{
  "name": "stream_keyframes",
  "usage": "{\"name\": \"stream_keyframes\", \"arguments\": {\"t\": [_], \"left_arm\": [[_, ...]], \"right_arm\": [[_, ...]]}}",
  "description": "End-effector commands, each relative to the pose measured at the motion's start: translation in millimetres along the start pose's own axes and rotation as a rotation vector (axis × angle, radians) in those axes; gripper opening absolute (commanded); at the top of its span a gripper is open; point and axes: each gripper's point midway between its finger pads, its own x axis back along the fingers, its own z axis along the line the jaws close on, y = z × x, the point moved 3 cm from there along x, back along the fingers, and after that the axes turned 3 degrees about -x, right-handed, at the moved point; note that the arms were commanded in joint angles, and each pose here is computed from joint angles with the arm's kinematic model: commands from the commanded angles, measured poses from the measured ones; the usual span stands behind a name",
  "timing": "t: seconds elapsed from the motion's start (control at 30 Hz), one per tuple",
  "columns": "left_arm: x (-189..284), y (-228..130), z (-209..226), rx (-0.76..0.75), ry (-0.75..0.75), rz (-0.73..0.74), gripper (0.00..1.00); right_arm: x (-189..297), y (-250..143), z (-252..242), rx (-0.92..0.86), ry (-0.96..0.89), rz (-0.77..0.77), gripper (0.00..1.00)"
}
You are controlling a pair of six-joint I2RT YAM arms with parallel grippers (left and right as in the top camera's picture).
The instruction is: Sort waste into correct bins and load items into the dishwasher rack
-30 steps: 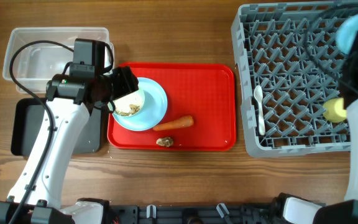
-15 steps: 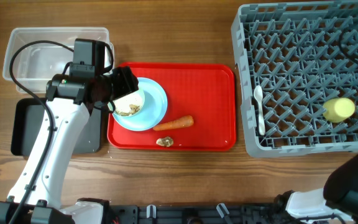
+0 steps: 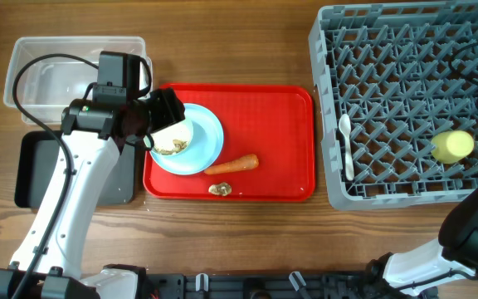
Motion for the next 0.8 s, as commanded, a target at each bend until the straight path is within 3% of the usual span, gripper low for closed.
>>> {"name": "stream_keyframes", "arguments": {"t": [0.0, 0.2, 0.3, 0.7, 0.77], "left_arm": [[-0.3, 5.0, -0.5, -0.021, 0.006, -0.016, 0.74], [-0.3, 4.9, -0.5, -0.021, 0.006, -0.016, 0.74], [-0.3, 4.9, -0.5, -0.021, 0.006, -0.016, 0.74], [-0.3, 5.0, -0.6, -0.021, 0.006, -0.017, 0.74], [-0.3, 5.1, -0.5, -0.021, 0.006, -0.017, 0.74]], "right_arm": [[-0.5, -1.5, 15.8, 0.025, 0.078, -0.003, 0.04], [3.2, -5.6, 37.0, -0.009, 0.215, -0.002, 0.13], [3.1, -4.8, 36.8, -0.018, 0.215, -0.005, 0.24], [4.6, -1.4, 42.7, -0.018, 0.259, -0.025, 0.24], [5.3, -1.0, 44.6, -0.030, 0.271, -0.026, 0.28]]}}
